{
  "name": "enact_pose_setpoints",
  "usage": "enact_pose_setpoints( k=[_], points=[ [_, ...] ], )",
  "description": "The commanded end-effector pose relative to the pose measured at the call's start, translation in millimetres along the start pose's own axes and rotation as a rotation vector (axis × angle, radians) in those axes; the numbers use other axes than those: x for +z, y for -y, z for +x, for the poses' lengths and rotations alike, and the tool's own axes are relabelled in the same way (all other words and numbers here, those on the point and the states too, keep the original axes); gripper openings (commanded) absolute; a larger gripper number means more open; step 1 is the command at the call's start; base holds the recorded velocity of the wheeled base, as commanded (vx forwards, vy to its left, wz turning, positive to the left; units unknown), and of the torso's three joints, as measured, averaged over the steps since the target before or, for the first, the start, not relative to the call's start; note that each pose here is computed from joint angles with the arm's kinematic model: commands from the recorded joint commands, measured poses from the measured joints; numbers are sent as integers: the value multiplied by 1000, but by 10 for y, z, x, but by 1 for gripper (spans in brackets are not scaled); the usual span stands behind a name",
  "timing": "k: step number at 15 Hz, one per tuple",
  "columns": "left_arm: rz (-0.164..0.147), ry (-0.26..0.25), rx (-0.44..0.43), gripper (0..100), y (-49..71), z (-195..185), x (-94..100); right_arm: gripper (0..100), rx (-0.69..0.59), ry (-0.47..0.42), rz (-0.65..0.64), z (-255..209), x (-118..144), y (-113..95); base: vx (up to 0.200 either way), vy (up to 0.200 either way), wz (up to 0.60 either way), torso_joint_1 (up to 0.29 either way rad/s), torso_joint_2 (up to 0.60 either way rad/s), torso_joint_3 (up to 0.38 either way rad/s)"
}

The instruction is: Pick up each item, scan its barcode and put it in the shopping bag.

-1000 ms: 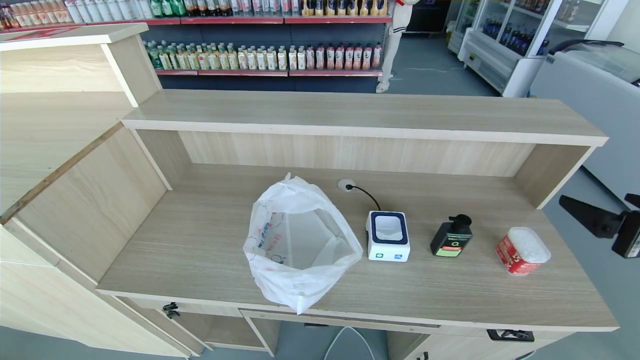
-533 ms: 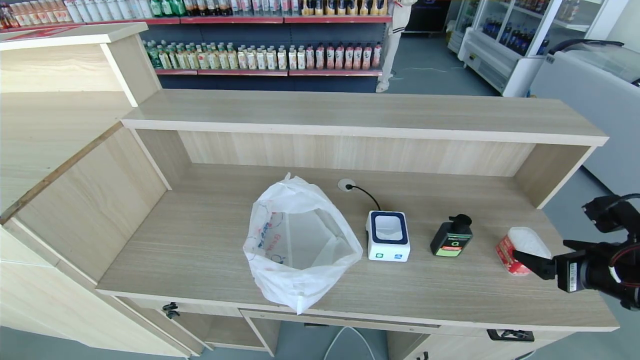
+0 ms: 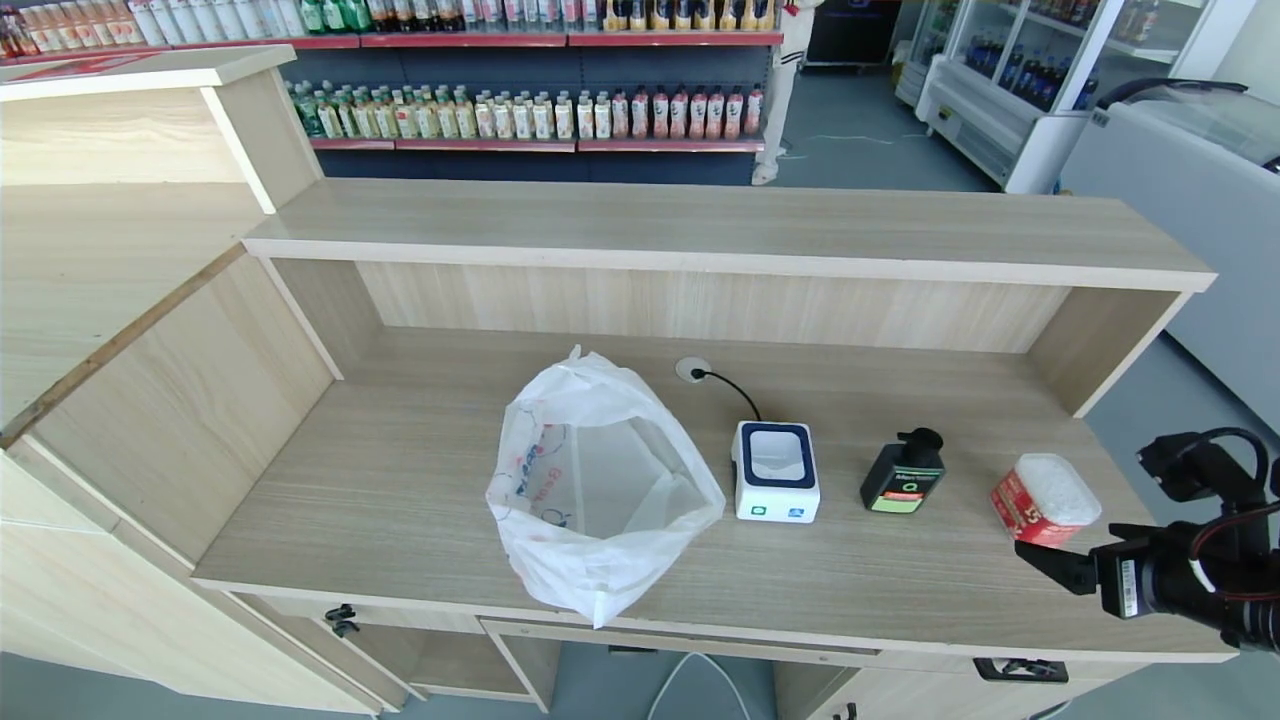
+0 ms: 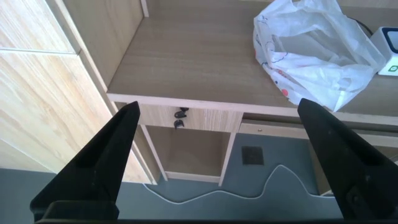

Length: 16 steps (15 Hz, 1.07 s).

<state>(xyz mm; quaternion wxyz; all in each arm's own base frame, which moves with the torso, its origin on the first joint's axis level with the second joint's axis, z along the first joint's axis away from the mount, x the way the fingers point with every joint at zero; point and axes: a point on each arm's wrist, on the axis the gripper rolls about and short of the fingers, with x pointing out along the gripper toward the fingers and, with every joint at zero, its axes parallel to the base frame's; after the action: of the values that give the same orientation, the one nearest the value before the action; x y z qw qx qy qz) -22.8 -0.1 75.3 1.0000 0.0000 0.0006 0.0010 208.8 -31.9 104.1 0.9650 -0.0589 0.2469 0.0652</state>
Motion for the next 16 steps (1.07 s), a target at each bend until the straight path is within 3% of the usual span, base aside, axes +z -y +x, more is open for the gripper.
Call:
enact_pose_setpoints(
  k=[1, 5, 10, 16],
  points=[
    [0, 0, 1, 100, 0, 0, 0, 100, 27, -17, 6, 194, -77, 41, 0, 0, 0, 0, 0, 0],
    [0, 0, 1, 100, 0, 0, 0, 100, 90, 28, -61, 430, -123, 80, 0, 0, 0, 0, 0, 0],
    [0, 0, 1, 100, 0, 0, 0, 100, 114, 16, -80, 598, -166, 111, 0, 0, 0, 0, 0, 0],
    [0, 0, 1, 100, 0, 0, 0, 100, 179, 80, -97, 831, -25, 187, 0, 0, 0, 0, 0, 0]
  ],
)
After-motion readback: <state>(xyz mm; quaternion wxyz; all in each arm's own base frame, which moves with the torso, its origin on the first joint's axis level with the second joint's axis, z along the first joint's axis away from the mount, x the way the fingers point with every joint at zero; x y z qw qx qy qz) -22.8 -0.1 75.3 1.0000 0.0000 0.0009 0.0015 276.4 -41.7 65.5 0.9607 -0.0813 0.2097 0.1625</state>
